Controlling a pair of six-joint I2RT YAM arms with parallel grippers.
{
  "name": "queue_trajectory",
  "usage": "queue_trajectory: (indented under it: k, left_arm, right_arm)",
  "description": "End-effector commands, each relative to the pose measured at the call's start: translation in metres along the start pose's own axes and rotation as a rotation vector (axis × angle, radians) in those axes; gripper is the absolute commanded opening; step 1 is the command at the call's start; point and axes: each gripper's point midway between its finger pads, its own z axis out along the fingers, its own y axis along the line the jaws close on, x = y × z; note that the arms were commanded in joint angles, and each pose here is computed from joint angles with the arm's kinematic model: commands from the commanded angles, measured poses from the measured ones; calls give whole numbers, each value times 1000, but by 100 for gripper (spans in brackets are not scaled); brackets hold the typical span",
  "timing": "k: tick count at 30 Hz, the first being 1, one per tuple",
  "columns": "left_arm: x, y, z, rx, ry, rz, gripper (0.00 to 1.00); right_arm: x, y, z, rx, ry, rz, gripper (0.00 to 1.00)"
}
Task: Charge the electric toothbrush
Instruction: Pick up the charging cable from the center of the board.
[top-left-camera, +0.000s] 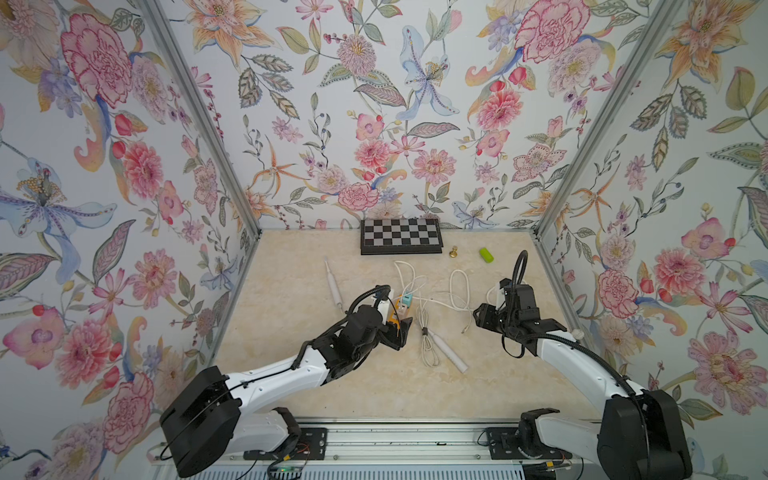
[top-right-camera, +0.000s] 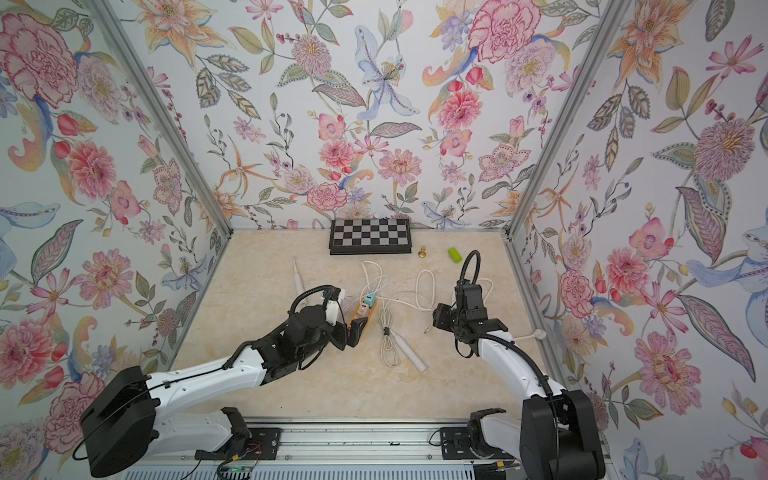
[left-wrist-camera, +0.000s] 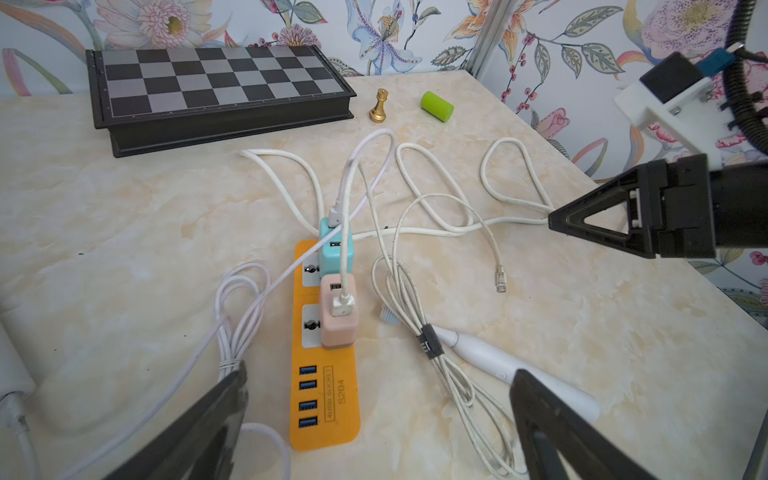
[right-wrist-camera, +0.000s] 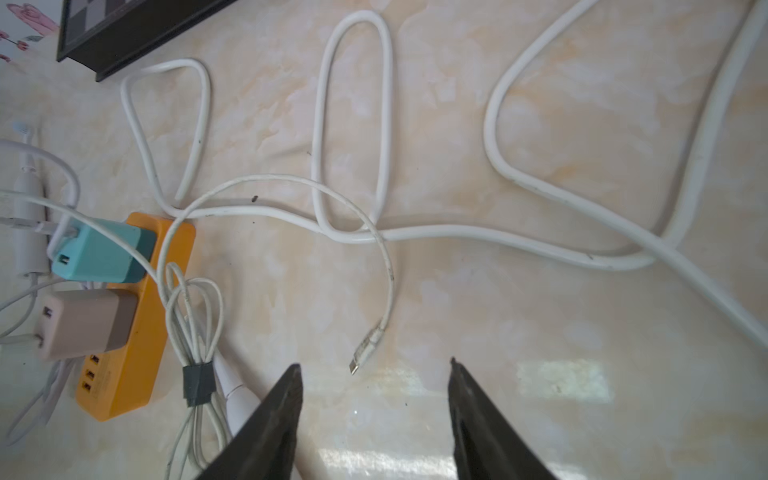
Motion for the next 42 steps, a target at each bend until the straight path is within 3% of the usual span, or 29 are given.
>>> queue_trajectory:
  k: [1,4,13,32,38,42]
  left_arm:
    - [-15,-21,5,51,-46,-29,99]
    - [-15,-29,8,68,-49,-24,99]
    - [-14,-31,12,58,-38,-8,99]
    - [-13,-25,11,20,-23,15,99]
    - [-18,-24,9,10,-30,41,99]
    - [-37,-24,3,-13,-80,137,99]
  right_arm:
    - [21,-7,16,17,116,111,52]
    - [24,-3,28,18,160,142,45]
    - [35,1,44,116,164,183,39]
    - [49,3,67,284,189,90,10]
    - [36,15,55,254,138,29,1]
    - [18,30,25,197,77,-56,0]
